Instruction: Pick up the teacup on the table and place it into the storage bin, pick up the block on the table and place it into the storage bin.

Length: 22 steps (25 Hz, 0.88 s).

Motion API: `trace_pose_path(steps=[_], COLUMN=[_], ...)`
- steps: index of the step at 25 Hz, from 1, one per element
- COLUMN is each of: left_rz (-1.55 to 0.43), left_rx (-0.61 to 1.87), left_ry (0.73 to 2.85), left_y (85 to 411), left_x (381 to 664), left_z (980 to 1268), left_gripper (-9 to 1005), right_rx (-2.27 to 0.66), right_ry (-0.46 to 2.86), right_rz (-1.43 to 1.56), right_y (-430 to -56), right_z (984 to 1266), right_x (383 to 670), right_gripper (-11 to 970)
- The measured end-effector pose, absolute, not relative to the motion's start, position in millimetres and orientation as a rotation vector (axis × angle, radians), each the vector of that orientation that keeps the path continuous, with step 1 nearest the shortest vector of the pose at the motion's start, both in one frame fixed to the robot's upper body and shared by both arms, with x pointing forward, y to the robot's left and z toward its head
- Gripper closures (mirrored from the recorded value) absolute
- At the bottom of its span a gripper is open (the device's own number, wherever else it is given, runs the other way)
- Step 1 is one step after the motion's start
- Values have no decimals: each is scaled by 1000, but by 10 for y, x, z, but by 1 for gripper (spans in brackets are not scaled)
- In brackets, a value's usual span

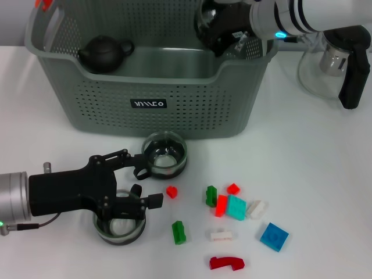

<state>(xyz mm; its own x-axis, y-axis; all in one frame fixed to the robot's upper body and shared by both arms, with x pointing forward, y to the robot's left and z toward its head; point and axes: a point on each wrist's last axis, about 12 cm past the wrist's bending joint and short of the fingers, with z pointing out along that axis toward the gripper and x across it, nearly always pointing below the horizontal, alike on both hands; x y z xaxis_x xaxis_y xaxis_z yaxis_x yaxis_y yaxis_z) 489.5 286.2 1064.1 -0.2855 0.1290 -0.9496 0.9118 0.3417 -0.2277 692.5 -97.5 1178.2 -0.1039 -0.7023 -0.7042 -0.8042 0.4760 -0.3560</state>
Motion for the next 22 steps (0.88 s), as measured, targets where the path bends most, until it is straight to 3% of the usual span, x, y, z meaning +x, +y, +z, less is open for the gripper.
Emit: trace_pose_path(steps=[9, 15, 18, 22], left_rz=[-1049, -1044, -1039, -1031], left_rx=[944, 939, 927, 919], left_ry=[1673, 1674, 1672, 1670], left_y=[2866, 2880, 2897, 2929], left_x=[4893, 4887, 4887, 4887], left_z=[10639, 10639, 10645, 10659], left_gripper=[73, 73, 73, 74], right_rx=[-1287, -1287, -1271, -1220], right_ry=[1823, 1809, 1782, 1735], right_rz=[158, 174, 187, 226], right_y=[-955, -947, -971, -1083], right_z=[11864, 11940, 12056, 12302], right_x=[6909, 6894, 6864, 6743], right_gripper=[771, 542, 296, 294])
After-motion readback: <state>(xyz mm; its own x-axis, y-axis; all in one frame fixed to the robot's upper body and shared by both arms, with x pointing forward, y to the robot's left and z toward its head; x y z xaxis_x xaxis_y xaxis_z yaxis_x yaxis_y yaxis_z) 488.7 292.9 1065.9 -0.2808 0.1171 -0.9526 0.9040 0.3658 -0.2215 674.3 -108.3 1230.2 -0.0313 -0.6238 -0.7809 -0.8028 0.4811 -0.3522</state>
